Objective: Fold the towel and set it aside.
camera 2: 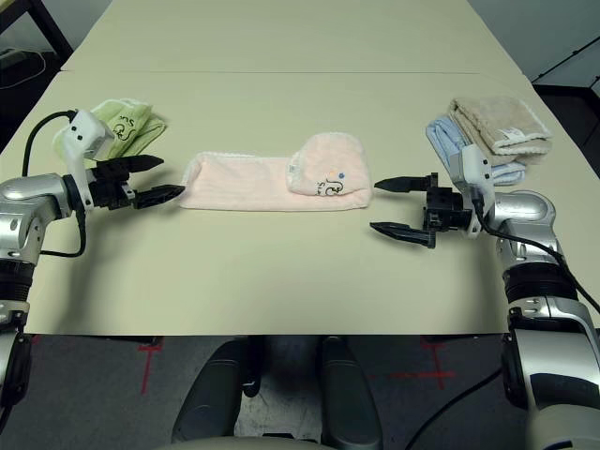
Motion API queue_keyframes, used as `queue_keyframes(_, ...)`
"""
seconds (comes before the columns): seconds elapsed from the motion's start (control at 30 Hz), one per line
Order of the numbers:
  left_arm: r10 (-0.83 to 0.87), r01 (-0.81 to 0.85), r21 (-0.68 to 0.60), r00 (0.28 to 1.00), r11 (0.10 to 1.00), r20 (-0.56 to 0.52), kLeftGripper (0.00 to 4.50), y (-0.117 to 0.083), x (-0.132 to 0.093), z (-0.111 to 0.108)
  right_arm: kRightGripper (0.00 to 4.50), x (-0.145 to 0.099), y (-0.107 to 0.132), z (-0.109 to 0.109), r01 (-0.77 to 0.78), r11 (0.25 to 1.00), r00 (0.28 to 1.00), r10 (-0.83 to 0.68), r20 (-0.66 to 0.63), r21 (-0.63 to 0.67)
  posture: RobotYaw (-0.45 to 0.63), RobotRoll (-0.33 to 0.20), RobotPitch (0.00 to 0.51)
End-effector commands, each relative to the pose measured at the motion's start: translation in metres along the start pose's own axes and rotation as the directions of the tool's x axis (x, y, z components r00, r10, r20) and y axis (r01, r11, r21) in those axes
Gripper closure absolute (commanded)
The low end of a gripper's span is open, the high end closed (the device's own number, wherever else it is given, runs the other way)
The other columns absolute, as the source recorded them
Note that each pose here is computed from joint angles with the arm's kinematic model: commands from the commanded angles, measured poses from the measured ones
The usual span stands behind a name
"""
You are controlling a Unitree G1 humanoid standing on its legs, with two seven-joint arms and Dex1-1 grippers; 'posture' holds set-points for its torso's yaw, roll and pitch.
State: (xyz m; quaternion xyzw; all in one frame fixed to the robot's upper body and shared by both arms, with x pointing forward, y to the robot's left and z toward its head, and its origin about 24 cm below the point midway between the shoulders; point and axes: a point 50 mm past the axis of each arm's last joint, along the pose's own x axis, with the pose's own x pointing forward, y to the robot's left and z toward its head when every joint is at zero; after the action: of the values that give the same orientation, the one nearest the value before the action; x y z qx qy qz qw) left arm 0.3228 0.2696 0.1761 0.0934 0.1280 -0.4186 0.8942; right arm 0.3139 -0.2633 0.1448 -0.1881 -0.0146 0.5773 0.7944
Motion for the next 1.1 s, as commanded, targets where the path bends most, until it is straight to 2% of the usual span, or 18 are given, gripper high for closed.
queue_keyframes(0.03, -0.032, 0.028, -0.123, 0.999, 0.992, -0.029, 0.0, -0.002, -0.008, -0.008, 0.01, 0.001, 0.0, 0.001, -0.011, 1.0, 1.0, 0.011, -0.014, -0.008, 0.1, 0.0, 0.221)
queue_keyframes(0.17, -0.075, 0.059, -0.219, 0.995, 0.974, -0.067, 0.0, -0.007, -0.012, -0.013, 0.01, -0.001, 0.0, 0.0, -0.004, 1.0, 1.0, 0.004, -0.019, -0.009, 0.1, 0.0, 0.218)
queue_keyframes(0.37, -0.107, 0.087, -0.226, 0.991, 0.97, -0.078, 0.0, -0.012, -0.01, -0.013, 0.01, -0.005, 0.0, 0.001, -0.005, 1.0, 1.0, 0.005, 0.0, -0.015, 0.1, 0.0, 0.212)
queue_keyframes(0.63, -0.139, 0.117, -0.257, 0.988, 0.959, -0.071, 0.0, -0.016, 0.0, -0.015, 0.01, -0.022, -0.002, 0.007, 0.016, 1.0, 1.0, -0.016, -0.008, -0.005, 0.1, 0.0, 0.21)
queue_keyframes(0.97, -0.163, 0.124, -0.349, 0.983, 0.929, -0.086, 0.0, -0.015, 0.015, -0.017, 0.01, -0.017, -0.002, 0.008, 0.021, 0.999, 1.0, -0.022, -0.013, -0.027, 0.08, 0.0, 0.208)
queue_keyframes(1.1, -0.16, 0.116, -0.349, 0.982, 0.93, -0.1, 0.0, -0.012, 0.02, -0.019, 0.01, -0.018, -0.003, 0.008, 0.024, 0.999, 1.0, -0.025, -0.019, -0.031, 0.07, 0.0, 0.207)
